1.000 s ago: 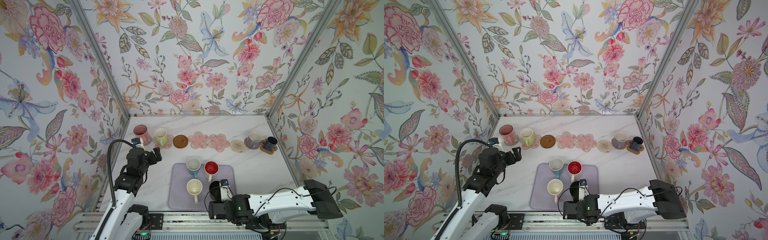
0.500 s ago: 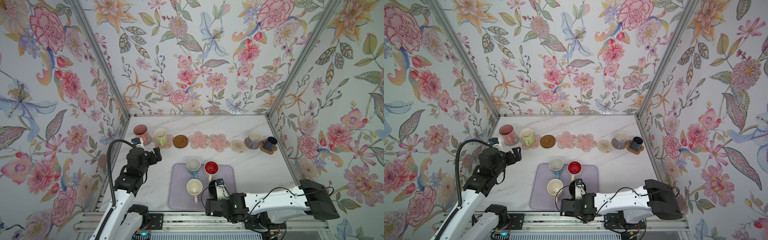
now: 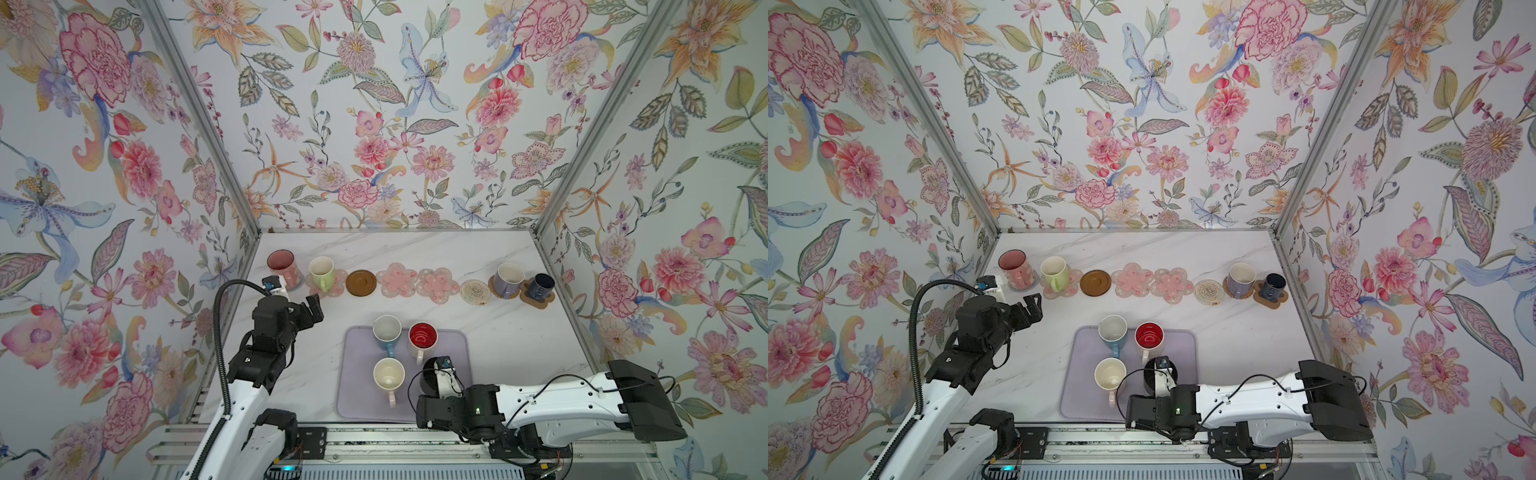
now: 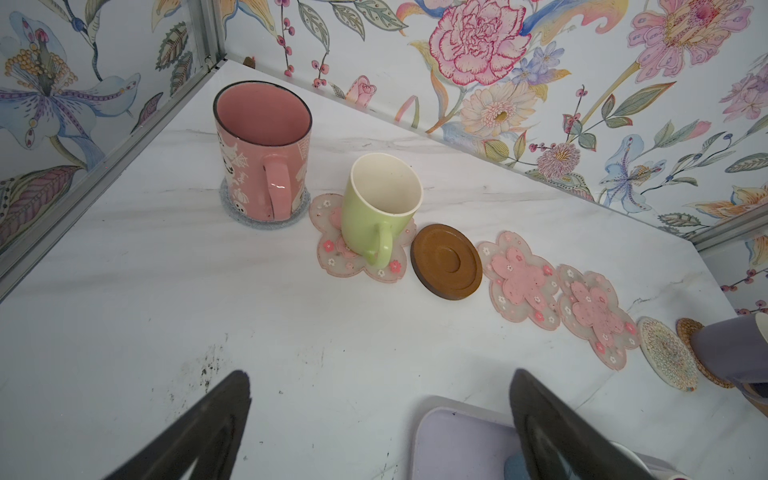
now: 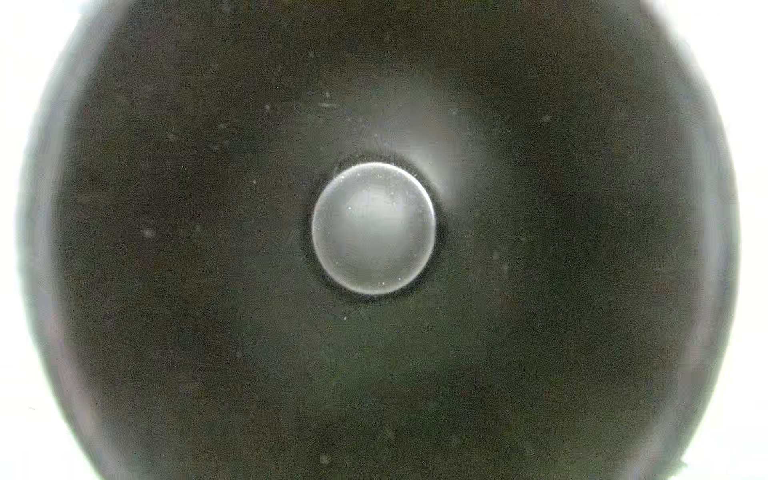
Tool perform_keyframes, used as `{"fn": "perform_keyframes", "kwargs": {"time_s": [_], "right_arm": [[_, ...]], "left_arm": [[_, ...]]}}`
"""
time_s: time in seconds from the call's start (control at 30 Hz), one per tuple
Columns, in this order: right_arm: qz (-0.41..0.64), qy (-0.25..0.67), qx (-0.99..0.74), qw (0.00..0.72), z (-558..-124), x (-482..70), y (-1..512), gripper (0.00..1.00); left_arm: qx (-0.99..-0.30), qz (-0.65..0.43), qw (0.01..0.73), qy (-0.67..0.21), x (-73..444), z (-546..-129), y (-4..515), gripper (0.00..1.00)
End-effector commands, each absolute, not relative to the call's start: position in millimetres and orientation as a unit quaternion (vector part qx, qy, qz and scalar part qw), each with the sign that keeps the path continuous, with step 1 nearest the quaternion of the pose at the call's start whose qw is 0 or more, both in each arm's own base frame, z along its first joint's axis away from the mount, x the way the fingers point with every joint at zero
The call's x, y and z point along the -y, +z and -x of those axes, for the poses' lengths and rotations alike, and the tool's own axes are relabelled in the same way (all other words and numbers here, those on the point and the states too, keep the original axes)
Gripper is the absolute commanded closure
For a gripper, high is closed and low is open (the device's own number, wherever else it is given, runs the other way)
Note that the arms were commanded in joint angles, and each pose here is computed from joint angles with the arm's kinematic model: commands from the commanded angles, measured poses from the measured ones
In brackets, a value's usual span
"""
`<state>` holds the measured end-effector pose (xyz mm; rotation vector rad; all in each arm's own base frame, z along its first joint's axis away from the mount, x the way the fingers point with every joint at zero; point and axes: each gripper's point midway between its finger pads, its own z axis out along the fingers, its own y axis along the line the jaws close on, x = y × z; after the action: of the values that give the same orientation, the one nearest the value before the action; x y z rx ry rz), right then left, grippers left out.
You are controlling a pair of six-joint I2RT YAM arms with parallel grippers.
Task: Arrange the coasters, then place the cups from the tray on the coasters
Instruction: 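Lift the black mug and carry it toward the multicolour woven coaster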
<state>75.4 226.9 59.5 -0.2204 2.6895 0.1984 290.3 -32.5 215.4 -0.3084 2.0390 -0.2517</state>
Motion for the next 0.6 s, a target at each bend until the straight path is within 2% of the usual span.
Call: {"fn": "perform_keyframes", "kwargs": {"time_s": [0.0,0.33,0.57], "right_arm": [[0.094,0.046,-0.971,0.216,-76,-213,70,1.00],[0.056,0.042,-0.970,0.234,-88,-181,95,1.00],[0.025,0.046,-0.967,0.250,-114,-156,115,1.00]], "left_arm": [[-0.845,0.137,0.508,-0.098,28,-288,213,0.01],[-0.844,0.139,0.510,-0.096,26,-288,214,0.01],[-0.839,0.135,0.518,-0.099,27,-287,219,0.01]]}}
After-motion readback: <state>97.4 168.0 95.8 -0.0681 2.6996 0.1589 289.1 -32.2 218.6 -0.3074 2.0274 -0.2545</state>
